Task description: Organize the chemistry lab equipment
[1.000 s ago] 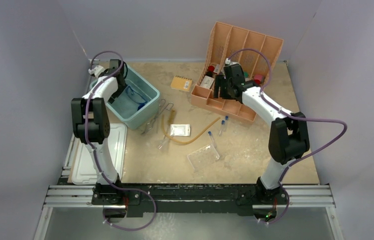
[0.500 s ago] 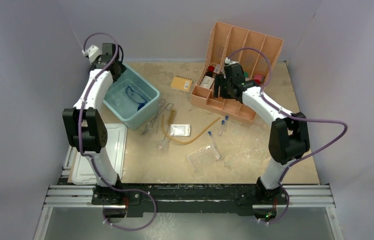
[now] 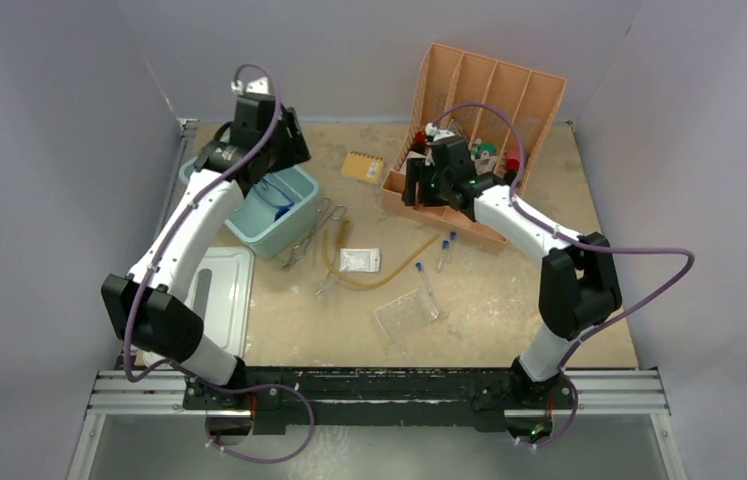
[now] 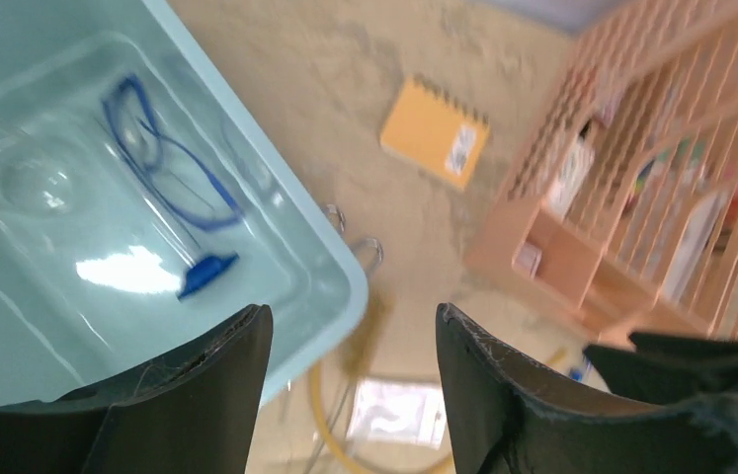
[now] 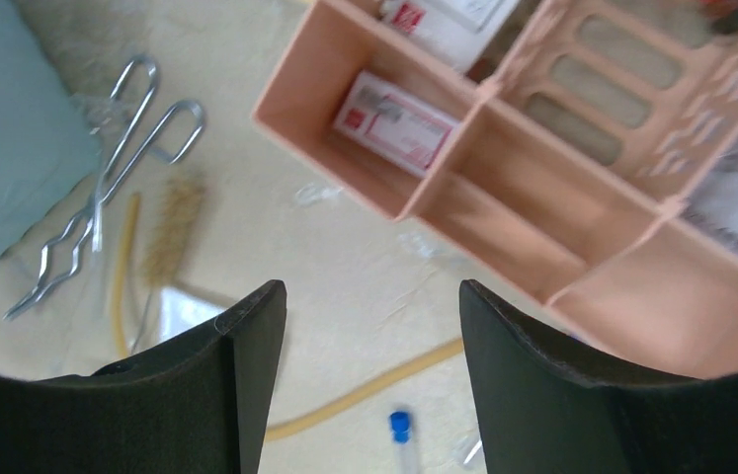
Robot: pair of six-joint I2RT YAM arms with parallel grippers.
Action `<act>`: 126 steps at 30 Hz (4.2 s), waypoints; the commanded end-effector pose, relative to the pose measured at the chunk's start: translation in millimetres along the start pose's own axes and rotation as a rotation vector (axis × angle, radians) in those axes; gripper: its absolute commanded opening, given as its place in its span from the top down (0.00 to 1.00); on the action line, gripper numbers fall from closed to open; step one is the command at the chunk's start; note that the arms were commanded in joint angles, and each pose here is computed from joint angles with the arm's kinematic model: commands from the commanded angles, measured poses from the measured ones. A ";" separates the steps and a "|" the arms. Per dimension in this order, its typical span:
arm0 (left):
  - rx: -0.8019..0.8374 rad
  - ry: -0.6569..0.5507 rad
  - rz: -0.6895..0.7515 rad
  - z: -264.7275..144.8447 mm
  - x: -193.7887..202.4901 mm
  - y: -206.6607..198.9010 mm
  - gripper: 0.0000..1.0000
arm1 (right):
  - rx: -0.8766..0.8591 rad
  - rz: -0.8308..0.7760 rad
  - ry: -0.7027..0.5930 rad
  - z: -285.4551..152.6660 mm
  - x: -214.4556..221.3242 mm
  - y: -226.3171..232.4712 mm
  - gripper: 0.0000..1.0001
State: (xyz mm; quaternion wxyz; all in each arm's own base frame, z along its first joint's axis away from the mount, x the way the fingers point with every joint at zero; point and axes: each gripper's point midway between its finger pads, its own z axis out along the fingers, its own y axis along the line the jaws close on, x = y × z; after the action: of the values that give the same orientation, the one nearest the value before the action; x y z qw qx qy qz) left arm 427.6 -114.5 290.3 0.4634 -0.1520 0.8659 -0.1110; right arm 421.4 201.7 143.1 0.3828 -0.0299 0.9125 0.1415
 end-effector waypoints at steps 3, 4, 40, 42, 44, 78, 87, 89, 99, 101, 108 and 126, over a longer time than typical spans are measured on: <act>0.085 0.102 0.208 -12.9 75.2 -42.5 0.49 | -0.067 0.054 -0.052 -26.4 -8.1 19.3 0.37; 0.082 0.123 0.235 -11.3 88.1 -45.2 0.53 | -0.064 0.062 -0.046 -27.8 -3.1 17.1 0.38; -0.427 0.070 0.414 118.2 204.0 39.5 0.75 | 0.057 0.036 -0.131 -54.9 11.0 -21.5 0.63; -0.418 0.094 0.422 122.9 211.9 40.9 0.75 | 0.076 0.033 -0.139 -56.0 9.3 -24.6 0.63; -0.422 0.103 0.426 125.5 216.0 43.0 0.75 | 0.086 0.029 -0.146 -56.7 8.3 -27.1 0.63; -0.110 -0.057 0.378 61.7 116.0 -46.2 1.00 | 0.159 0.034 -0.188 -65.4 4.6 -41.2 0.63; -0.234 -0.257 0.180 27.1 17.0 -30.5 1.00 | 0.164 0.026 -0.191 -65.9 3.0 -41.9 0.63; -0.292 -0.277 0.106 28.1 1.3 -5.3 1.00 | 0.169 0.024 -0.193 -66.0 1.9 -42.9 0.63; -0.512 -0.234 -0.084 51.9 2.0 93.3 1.00 | 0.204 0.003 -0.191 -65.2 0.6 -49.0 0.63; -0.535 -0.200 -0.097 63.3 12.0 107.4 1.00 | 0.207 -0.002 -0.193 -64.2 -0.8 -49.1 0.63; -0.586 -0.056 -0.111 106.2 51.9 133.3 1.00 | 0.232 -0.020 -0.196 -62.5 -3.4 -53.3 0.63; -0.644 0.101 -0.152 160.1 100.2 170.1 1.00 | 0.264 -0.043 -0.219 -67.0 -5.7 -60.1 0.61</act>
State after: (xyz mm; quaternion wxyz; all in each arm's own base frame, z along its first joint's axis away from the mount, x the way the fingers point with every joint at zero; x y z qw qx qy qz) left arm 471.7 -4.6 66.2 0.3321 -0.3270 0.8733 0.1416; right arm 380.3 129.3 155.8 0.4497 0.0094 0.8929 0.0195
